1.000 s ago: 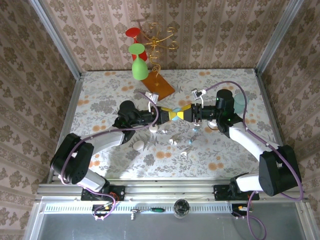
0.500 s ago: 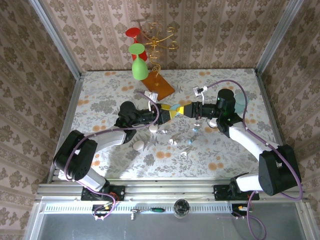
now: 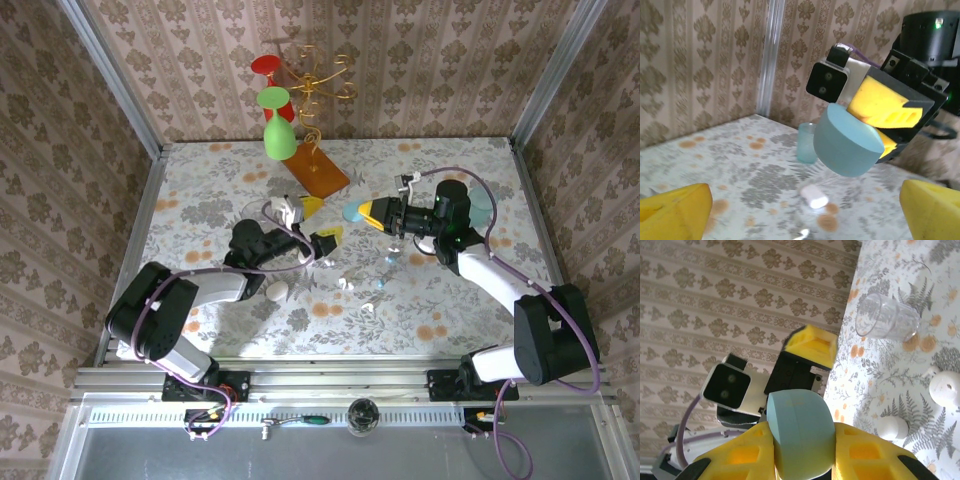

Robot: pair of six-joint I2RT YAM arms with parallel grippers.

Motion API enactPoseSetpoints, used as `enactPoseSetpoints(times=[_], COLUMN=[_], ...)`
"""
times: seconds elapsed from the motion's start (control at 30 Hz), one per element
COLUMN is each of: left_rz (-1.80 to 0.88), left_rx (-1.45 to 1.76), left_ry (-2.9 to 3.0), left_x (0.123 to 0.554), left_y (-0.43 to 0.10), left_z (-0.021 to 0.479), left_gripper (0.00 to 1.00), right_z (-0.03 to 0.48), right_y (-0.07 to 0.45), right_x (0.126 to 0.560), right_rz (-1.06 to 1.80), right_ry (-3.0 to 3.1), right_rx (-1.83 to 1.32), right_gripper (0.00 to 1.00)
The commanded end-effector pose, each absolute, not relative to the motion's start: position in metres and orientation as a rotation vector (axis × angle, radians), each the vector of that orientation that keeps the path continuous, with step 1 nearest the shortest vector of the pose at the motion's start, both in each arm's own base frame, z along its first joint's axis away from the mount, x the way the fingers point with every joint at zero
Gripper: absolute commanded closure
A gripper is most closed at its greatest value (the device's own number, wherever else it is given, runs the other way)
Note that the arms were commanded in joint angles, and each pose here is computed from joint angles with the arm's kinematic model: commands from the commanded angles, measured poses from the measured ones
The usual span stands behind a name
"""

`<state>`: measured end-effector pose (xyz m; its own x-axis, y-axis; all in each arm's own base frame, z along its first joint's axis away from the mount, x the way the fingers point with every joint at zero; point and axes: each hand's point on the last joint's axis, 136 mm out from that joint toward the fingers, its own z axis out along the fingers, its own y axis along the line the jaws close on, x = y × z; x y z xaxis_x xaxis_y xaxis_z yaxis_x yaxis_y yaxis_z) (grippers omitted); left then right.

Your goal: Insert the wireless bluetooth earbuds into the charging case

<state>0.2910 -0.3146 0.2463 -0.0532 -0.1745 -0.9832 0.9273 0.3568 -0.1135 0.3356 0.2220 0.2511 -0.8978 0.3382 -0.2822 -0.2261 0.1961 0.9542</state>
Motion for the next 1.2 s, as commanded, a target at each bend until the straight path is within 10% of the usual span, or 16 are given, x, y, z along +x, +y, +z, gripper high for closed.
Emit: enactPoseSetpoints(times=[0.0,1.17], left_rz=[-0.818,-1.097], left_rx=[0.926,1.094], left_ry=[1.124,1.010], left_x=[0.290,0.267], left_y=[-0.321,-0.377], left_z=[0.247,0.254], left_gripper=[0.07,0.47], right_z=[0.250,0.254], right_y=[0.217,0.223], right_x=[0.340,0.322], right_rz=[1.808,1.930], right_ry=[2.046,2.042], right_rx=[0.268,0.282], right_gripper=[0.95,1.00])
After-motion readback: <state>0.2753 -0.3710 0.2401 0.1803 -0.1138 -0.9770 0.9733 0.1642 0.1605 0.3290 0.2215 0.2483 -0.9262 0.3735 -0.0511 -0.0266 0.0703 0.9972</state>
